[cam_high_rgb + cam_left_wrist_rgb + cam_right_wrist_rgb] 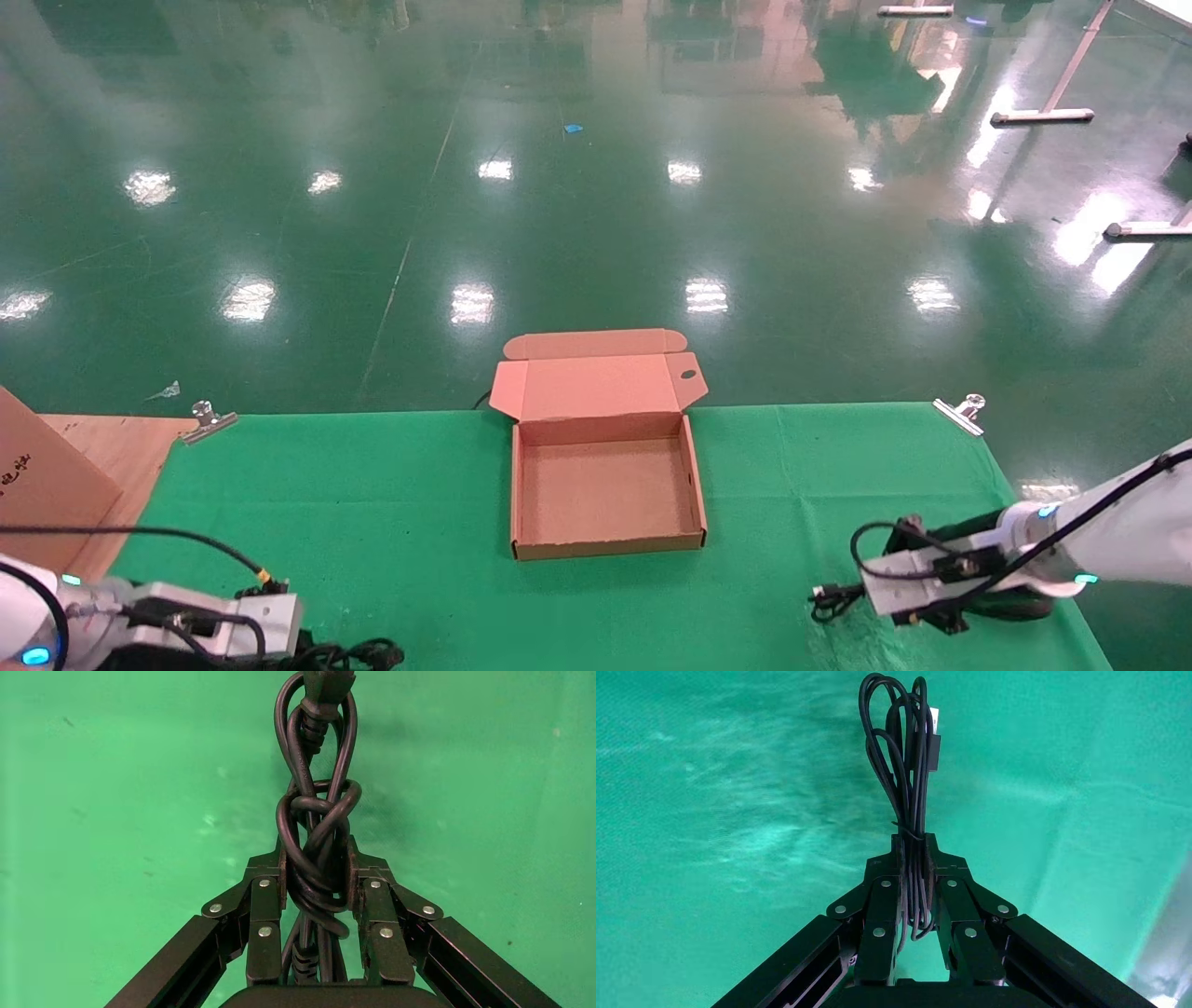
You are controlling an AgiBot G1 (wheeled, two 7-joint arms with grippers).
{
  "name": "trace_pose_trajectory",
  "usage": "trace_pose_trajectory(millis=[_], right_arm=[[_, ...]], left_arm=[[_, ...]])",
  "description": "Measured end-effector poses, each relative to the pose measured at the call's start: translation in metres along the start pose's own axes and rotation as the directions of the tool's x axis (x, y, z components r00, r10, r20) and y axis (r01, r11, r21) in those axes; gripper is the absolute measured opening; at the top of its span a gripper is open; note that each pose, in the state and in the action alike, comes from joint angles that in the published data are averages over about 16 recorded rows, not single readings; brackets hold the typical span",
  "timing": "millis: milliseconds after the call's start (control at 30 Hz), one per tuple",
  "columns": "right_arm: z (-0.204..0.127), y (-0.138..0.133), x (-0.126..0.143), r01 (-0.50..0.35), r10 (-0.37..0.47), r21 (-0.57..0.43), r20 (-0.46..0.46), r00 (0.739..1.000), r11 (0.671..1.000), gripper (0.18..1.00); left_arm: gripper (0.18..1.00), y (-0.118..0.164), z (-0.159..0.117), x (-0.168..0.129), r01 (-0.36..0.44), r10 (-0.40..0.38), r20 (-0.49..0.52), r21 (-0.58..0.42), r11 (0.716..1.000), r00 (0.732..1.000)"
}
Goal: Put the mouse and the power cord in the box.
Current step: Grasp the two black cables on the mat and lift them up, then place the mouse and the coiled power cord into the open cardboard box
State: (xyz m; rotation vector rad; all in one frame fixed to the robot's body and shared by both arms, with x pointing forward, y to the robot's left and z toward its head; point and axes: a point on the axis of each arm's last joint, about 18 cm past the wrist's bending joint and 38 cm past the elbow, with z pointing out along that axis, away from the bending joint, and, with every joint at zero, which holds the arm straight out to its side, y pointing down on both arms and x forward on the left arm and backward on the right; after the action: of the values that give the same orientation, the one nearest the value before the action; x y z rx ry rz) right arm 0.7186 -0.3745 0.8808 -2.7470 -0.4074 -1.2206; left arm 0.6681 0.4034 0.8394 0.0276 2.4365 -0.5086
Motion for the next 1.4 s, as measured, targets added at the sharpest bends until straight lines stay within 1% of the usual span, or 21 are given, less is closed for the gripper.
trace_pose_trajectory(millis=[233, 333, 433, 600, 700, 833, 933, 1033, 1100, 1267, 1400], right_arm=[[-0.043, -0.009, 0.035, -0.018, 0.024, 0.094, -0.057, 0.998, 0.995, 0.231], [-0.066, -0.019, 0.052, -0.011, 0.023, 0.151, -0.081, 0.996, 0.989, 0.23], [-0.09, -0.033, 0.071, 0.006, 0.017, 0.209, -0.108, 0.994, 0.978, 0.229], [-0.125, -0.062, 0.103, 0.056, -0.011, 0.287, -0.156, 0.988, 0.956, 0.229], [-0.139, -0.079, 0.12, 0.086, -0.029, 0.315, -0.183, 0.983, 0.945, 0.229], [-0.149, -0.099, 0.14, 0.118, -0.045, 0.329, -0.22, 0.974, 0.937, 0.228], [-0.15, -0.11, 0.15, 0.133, -0.053, 0.326, -0.243, 0.969, 0.936, 0.228], [-0.148, -0.114, 0.157, 0.138, -0.055, 0.313, -0.262, 0.964, 0.94, 0.228], [-0.146, -0.114, 0.161, 0.137, -0.051, 0.301, -0.274, 0.96, 0.944, 0.228], [-0.143, -0.107, 0.165, 0.124, -0.038, 0.27, -0.301, 0.953, 0.955, 0.228], [-0.142, -0.098, 0.165, 0.111, -0.028, 0.249, -0.317, 0.948, 0.962, 0.228]], left_arm=[[0.337, -0.04, -0.03, -0.025, -0.078, 0.078, 0.003, 0.1, 0.992, 0.997], [0.337, -0.062, -0.045, -0.039, -0.129, 0.127, 0.02, 0.141, 0.982, 0.992], [0.337, -0.087, -0.059, -0.058, -0.188, 0.18, 0.06, 0.166, 0.968, 0.982], [0.337, -0.129, -0.077, -0.094, -0.289, 0.262, 0.165, 0.17, 0.942, 0.951], [0.337, -0.153, -0.084, -0.115, -0.342, 0.302, 0.236, 0.153, 0.927, 0.924], [0.337, -0.18, -0.087, -0.137, -0.398, 0.345, 0.313, 0.122, 0.909, 0.885], [0.337, -0.195, -0.08, -0.145, -0.432, 0.377, 0.343, 0.1, 0.896, 0.861], [0.337, -0.205, -0.064, -0.147, -0.469, 0.417, 0.351, 0.074, 0.88, 0.838], [0.337, -0.21, -0.051, -0.146, -0.499, 0.45, 0.356, 0.053, 0.865, 0.819], [0.337, -0.219, -0.014, -0.143, -0.57, 0.525, 0.387, 0.002, 0.821, 0.758], [0.337, -0.227, 0.017, -0.138, -0.613, 0.566, 0.426, -0.033, 0.79, 0.706]])
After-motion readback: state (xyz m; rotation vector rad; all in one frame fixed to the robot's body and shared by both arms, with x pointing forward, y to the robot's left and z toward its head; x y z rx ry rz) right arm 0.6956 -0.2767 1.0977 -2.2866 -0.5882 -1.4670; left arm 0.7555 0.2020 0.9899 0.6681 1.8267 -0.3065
